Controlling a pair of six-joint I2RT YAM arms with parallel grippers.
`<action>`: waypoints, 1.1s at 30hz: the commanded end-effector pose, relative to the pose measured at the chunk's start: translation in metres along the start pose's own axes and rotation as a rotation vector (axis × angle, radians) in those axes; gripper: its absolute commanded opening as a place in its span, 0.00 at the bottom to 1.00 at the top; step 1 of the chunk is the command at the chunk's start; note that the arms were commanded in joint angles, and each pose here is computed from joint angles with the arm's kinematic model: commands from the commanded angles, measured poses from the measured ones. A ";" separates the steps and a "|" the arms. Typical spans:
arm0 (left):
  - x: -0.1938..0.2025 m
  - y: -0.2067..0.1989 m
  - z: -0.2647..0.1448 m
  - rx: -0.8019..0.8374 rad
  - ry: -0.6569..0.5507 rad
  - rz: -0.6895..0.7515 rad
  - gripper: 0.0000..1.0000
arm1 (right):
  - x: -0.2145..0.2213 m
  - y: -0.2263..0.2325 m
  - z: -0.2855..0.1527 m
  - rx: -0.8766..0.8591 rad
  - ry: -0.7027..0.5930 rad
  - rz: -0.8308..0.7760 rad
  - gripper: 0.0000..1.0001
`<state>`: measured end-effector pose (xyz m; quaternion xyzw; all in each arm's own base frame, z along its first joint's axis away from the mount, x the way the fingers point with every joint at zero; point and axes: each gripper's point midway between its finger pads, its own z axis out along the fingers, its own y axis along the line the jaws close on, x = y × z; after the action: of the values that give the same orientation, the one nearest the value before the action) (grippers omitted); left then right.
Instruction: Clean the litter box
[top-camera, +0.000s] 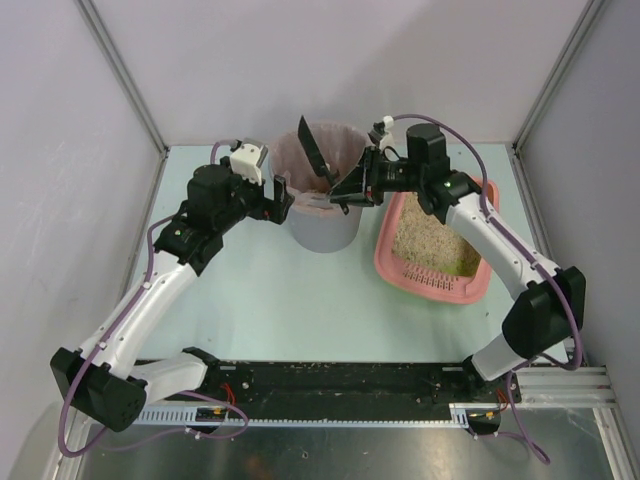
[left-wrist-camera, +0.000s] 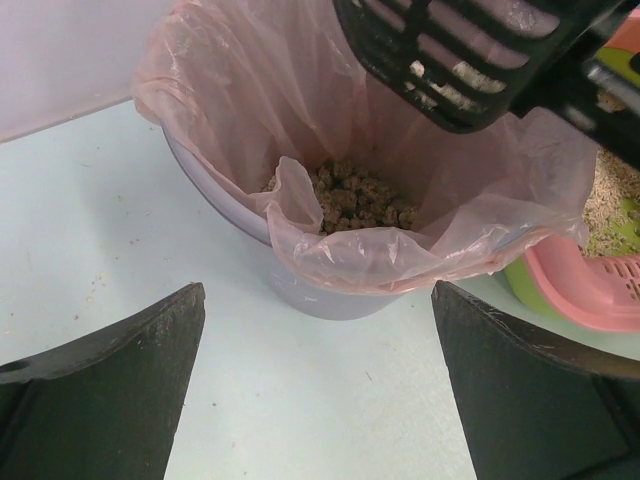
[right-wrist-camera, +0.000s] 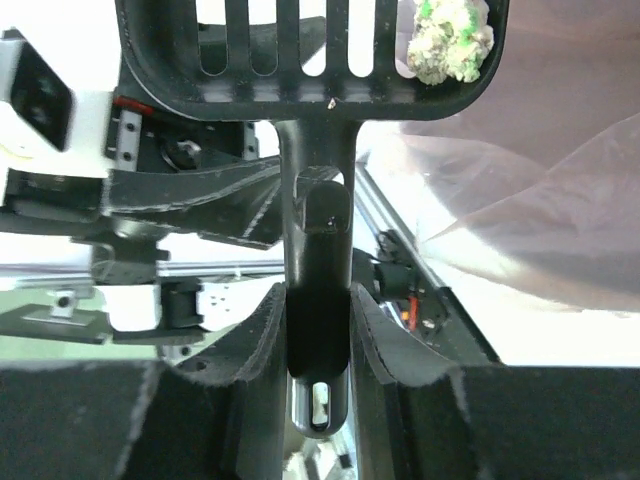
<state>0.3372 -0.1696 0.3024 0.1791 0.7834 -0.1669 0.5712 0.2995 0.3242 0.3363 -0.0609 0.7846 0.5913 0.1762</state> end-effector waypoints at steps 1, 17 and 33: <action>-0.015 0.000 -0.007 0.003 -0.062 0.012 1.00 | -0.010 0.060 -0.026 -0.193 -0.078 -0.005 0.00; -0.016 -0.003 -0.007 0.019 -0.066 0.007 1.00 | -0.016 0.061 -0.041 -0.496 -0.167 0.336 0.00; -0.014 0.000 -0.005 0.007 -0.060 0.014 1.00 | -0.018 0.050 -0.046 -0.669 -0.132 0.452 0.00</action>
<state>0.3370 -0.1712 0.3020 0.1814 0.7819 -0.1707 0.5715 0.3035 0.3047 0.3702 0.1131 0.5706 0.8097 0.0772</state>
